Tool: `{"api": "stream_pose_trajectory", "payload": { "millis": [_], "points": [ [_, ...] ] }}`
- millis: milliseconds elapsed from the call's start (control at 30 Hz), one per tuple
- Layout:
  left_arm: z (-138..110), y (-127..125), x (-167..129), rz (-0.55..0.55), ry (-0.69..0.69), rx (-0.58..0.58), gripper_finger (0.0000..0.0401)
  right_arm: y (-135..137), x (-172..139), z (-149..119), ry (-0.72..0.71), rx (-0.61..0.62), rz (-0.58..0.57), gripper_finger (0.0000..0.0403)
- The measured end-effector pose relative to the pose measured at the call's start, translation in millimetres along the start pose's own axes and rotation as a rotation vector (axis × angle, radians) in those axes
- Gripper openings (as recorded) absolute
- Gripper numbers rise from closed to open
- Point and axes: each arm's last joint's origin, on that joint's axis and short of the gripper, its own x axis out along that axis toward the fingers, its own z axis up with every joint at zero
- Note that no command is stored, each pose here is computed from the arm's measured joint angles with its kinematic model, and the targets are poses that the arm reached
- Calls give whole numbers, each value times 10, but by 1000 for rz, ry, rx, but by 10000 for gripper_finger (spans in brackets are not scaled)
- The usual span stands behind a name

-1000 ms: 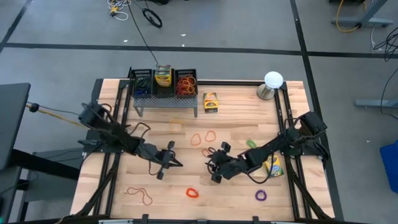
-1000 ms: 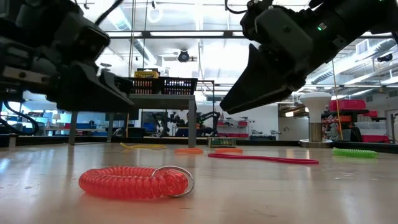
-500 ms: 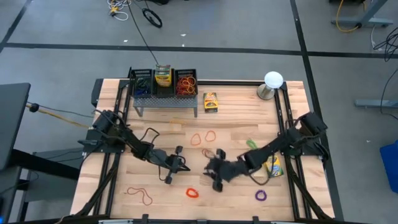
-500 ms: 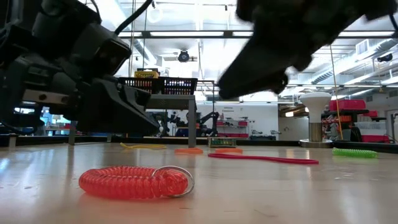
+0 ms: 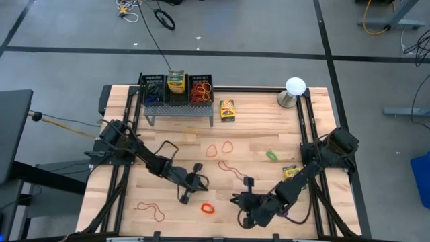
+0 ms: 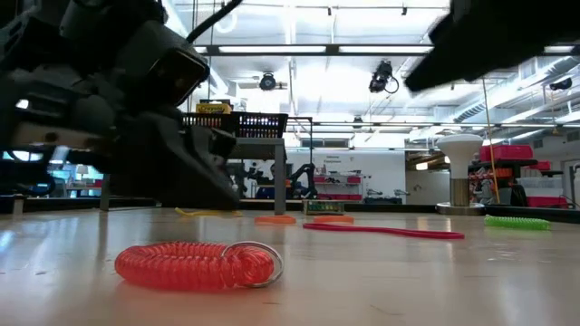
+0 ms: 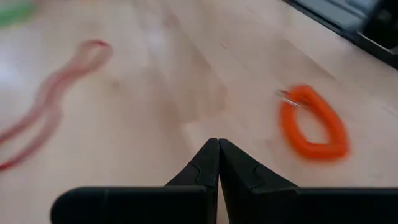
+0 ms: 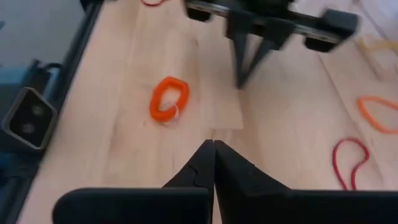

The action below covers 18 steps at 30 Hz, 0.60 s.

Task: Pick & Place Office Desk Supplies
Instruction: Put the orange spiral keychain into the left black bin

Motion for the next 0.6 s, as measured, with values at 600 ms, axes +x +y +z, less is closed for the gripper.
{"api": "stream_pose_trajectory", "payload": {
  "millis": [600],
  "points": [
    [111, -236, 114, 7, 149, -5, 100, -112, 814, -7, 59, 173, 145, 126]
  ]
}}
